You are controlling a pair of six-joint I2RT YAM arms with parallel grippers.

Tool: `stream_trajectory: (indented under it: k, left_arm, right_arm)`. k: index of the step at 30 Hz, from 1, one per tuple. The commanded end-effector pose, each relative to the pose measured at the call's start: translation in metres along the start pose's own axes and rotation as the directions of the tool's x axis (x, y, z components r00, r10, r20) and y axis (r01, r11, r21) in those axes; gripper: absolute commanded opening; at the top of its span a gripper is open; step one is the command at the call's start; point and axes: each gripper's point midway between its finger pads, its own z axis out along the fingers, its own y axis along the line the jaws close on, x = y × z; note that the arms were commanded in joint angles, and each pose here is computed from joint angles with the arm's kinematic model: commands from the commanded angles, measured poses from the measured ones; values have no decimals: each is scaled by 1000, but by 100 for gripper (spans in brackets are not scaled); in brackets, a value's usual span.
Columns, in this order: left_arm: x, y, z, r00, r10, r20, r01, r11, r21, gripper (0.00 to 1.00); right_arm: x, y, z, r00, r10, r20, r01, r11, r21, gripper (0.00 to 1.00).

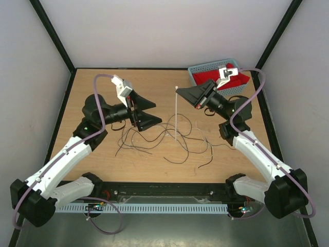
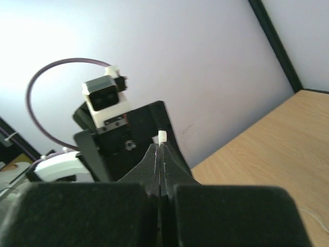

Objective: Zip-tie the wires
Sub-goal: Pick up the ribbon at the center of the board.

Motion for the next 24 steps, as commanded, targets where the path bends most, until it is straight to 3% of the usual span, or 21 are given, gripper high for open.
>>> stream_trajectory:
  k: [1, 10, 24]
  left_arm:
    - [-12, -10, 14, 993, 80, 81, -83, 996, 41, 89]
    - [-12, -21, 39, 990, 84, 111, -95, 991, 98, 70]
    - [-20, -37, 50, 984, 87, 157, -111, 982, 153, 6]
  right_arm:
    - [-6, 43, -5, 997, 34, 64, -24, 989, -147, 0]
    - [13, 58, 4, 998, 48, 28, -42, 980, -192, 0]
    - [18, 46, 4, 999, -5, 49, 11, 991, -130, 0]
